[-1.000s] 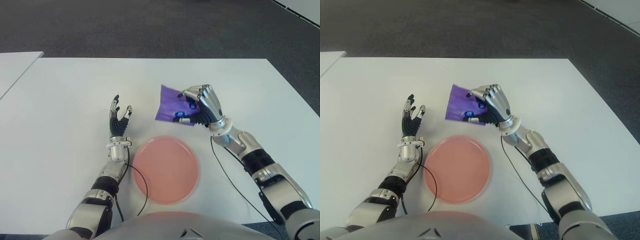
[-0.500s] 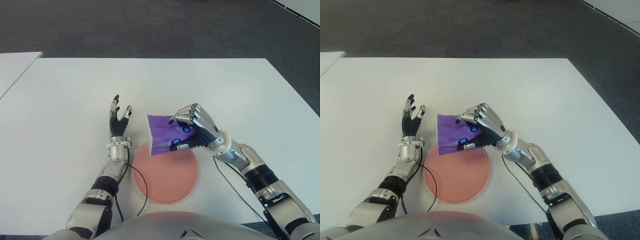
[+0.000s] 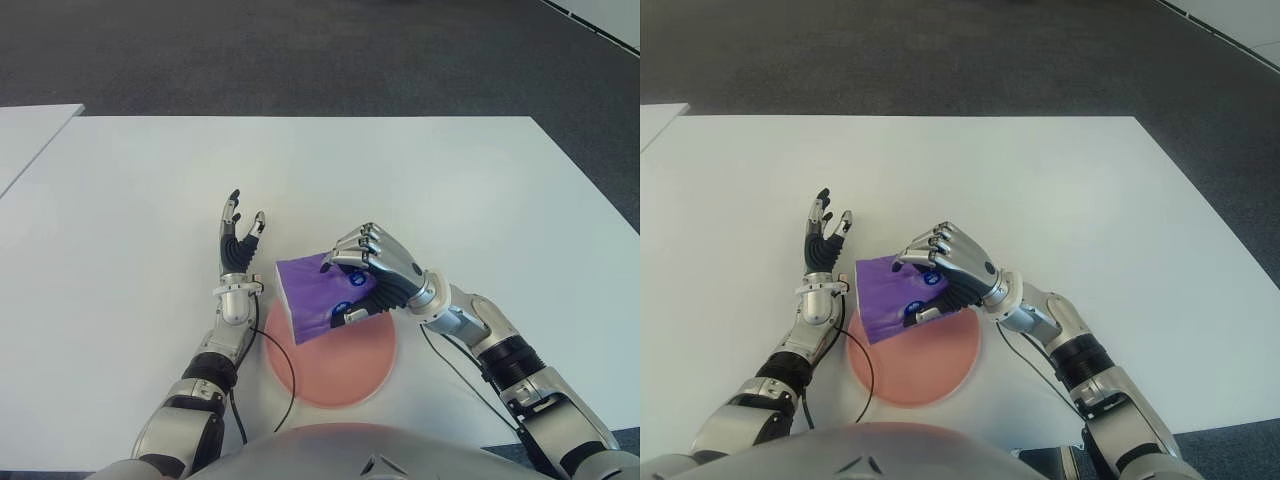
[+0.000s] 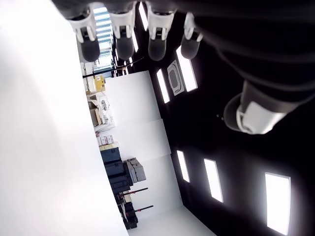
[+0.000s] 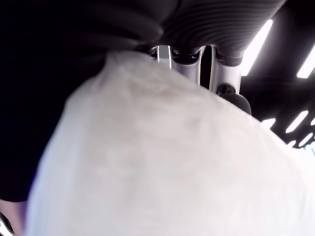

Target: Put the tissue paper into the plate.

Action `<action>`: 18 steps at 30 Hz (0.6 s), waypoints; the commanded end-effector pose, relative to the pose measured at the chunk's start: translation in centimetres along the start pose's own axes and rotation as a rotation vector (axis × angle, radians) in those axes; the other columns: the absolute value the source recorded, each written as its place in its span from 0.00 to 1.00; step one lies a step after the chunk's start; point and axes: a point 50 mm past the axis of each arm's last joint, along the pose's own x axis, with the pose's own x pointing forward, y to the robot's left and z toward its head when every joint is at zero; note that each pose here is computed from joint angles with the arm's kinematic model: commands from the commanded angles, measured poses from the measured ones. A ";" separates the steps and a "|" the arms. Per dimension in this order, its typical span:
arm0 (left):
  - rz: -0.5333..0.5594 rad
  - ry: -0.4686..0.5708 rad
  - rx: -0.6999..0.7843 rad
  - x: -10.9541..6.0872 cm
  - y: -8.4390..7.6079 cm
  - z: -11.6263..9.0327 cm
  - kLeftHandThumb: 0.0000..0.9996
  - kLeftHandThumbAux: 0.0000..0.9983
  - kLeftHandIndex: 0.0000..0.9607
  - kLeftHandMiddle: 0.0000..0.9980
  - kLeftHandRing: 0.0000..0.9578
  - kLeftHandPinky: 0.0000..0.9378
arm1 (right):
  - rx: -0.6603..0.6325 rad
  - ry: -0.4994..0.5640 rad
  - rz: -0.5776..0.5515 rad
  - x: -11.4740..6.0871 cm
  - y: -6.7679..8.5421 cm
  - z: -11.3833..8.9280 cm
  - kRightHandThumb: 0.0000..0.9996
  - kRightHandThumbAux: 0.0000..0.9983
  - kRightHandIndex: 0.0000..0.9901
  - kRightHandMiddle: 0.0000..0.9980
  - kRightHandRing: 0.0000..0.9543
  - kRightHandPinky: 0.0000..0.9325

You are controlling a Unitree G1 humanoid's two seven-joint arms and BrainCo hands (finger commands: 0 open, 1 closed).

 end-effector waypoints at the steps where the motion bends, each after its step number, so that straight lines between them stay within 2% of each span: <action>1: -0.017 0.104 0.023 -2.1 0.2 -1.9 0.00 0.49 0.00 0.00 0.00 0.00 | 0.034 0.013 0.007 -0.4 0.3 0.3 0.75 0.71 0.44 0.86 0.89 0.92; 18: -0.010 0.109 0.019 -2.1 0.1 -2.0 0.00 0.48 0.00 0.00 0.00 0.00 | 0.047 0.049 0.089 -0.8 1.0 0.5 0.75 0.71 0.45 0.86 0.90 0.93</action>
